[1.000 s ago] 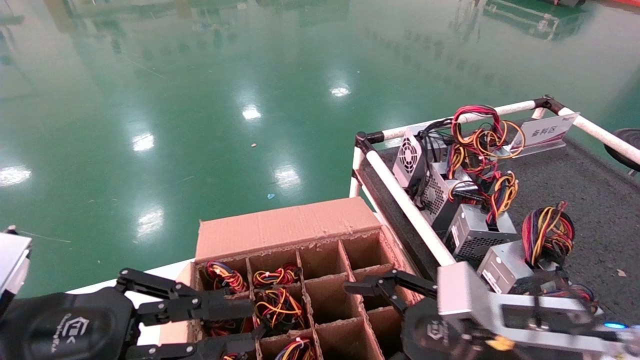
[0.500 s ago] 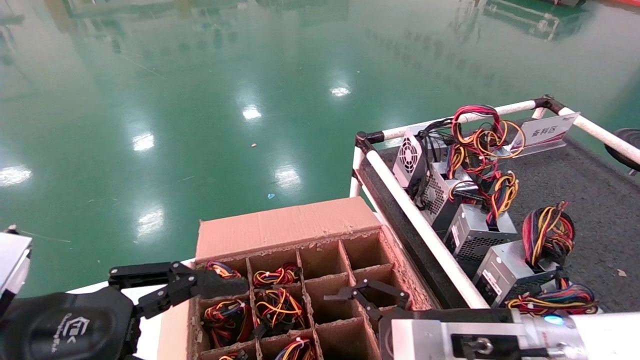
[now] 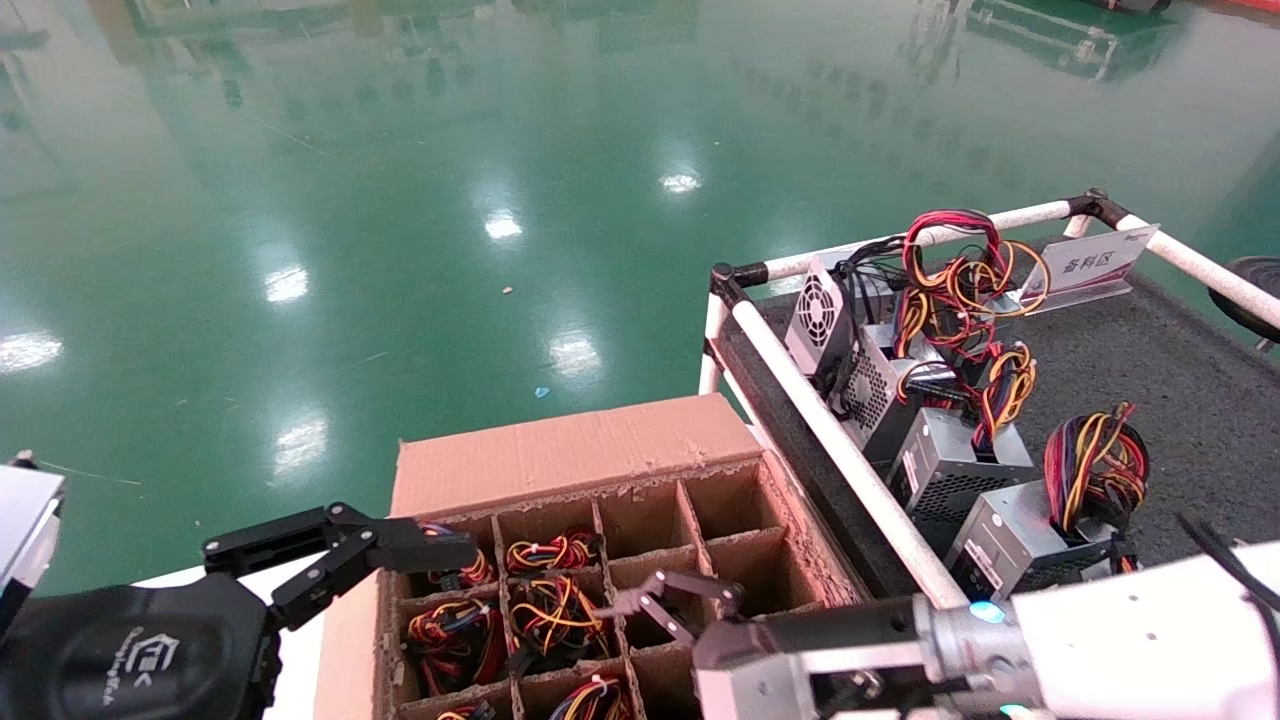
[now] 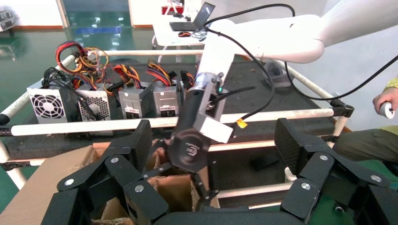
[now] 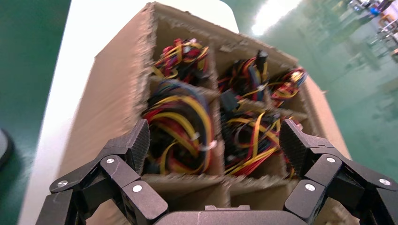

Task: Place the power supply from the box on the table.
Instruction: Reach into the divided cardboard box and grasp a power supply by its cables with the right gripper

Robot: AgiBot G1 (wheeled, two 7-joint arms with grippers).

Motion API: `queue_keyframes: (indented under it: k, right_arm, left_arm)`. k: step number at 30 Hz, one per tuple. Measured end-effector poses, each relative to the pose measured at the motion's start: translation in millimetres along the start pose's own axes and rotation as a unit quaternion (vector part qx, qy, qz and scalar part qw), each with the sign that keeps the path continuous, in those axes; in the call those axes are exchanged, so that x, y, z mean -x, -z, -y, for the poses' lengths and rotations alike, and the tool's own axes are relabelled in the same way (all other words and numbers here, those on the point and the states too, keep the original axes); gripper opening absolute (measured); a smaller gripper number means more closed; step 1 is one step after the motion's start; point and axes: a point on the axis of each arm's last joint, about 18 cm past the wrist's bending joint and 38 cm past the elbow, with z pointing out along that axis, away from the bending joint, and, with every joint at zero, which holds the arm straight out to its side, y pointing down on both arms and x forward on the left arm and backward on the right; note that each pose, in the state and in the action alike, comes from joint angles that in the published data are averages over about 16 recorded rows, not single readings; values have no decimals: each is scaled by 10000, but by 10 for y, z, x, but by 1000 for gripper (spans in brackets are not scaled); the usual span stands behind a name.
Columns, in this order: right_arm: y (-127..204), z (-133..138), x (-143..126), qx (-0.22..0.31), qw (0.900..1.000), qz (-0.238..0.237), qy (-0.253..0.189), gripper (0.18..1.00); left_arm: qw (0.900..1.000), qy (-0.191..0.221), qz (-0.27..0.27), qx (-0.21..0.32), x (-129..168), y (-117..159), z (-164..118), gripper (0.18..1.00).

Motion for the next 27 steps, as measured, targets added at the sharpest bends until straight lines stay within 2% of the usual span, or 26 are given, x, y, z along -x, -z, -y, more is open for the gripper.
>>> queue_keyframes:
  k: [9, 15, 21, 27]
  right_arm:
    - [-159, 28, -108, -29, 9996, 117, 274, 998]
    - [-206, 19, -132, 6, 9985, 213, 498, 982]
    - [-241, -3, -160, 50, 9975, 244, 660, 938]
    - [-287, -8, -189, 61, 9969, 268, 735, 860]
  left_arm:
    - [10000, 0, 0, 0, 0, 0, 0, 979]
    - [10000, 0, 0, 0, 0, 0, 0, 998]
    - [10000, 0, 0, 0, 0, 0, 0, 1001]
    - [10000, 0, 0, 0, 0, 0, 0, 1001]
